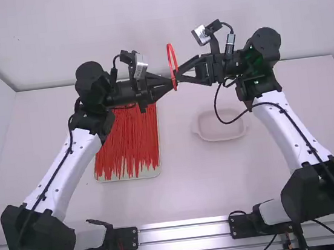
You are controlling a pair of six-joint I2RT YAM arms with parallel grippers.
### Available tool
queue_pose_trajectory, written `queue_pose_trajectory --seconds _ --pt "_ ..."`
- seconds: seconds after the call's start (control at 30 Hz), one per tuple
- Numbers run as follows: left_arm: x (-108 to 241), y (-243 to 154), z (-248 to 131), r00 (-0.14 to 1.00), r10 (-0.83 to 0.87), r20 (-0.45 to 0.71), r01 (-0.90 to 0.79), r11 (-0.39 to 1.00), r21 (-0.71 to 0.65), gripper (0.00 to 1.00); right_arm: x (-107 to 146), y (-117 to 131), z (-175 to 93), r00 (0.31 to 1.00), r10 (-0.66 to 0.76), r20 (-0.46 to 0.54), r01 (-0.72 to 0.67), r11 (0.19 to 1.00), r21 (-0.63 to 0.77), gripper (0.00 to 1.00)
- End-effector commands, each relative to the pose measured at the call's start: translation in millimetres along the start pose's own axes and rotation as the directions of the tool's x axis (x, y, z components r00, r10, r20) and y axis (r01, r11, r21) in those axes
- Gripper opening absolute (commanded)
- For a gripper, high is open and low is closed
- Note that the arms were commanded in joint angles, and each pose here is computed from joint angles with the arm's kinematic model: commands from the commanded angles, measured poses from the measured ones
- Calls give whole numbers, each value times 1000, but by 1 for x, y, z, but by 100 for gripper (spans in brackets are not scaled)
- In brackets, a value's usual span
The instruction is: Fasten the cable tie
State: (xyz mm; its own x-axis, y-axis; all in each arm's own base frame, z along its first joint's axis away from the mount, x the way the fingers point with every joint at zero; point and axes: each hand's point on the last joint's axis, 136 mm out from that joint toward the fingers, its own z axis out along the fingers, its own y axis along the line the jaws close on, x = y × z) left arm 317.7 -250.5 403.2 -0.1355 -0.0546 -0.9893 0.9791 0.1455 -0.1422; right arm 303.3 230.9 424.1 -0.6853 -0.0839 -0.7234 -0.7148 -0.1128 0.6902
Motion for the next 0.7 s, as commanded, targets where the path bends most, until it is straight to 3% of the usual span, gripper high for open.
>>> queue_pose_trajectory --seconds 0.0,0.2,0.37,0.47,0.53,0.67 --pt "-7 -14 -2 1000 21 6 -22 999 27 3 -7 20 4 998 -66 7 66 998 -6 50" --pt "-6 -14 -2 1000 18 1 -18 999 26 3 -8 20 6 998 -66 15 66 998 -5 43" --pt "-5 -13 -2 1000 11 -2 -11 1000 25 2 -10 19 7 997 -66 30 66 998 0 21" --pt "-5 -13 -1 1000 11 -2 -11 1000 25 2 -11 19 5 997 -66 32 66 998 4 14" --pt "-5 -13 -1 1000 11 -2 -11 1000 25 2 -11 19 6 997 -66 32 66 998 3 1" --pt "-5 -13 -1 1000 11 -2 -11 1000 25 2 -11 19 5 997 -66 33 66 998 4 0"
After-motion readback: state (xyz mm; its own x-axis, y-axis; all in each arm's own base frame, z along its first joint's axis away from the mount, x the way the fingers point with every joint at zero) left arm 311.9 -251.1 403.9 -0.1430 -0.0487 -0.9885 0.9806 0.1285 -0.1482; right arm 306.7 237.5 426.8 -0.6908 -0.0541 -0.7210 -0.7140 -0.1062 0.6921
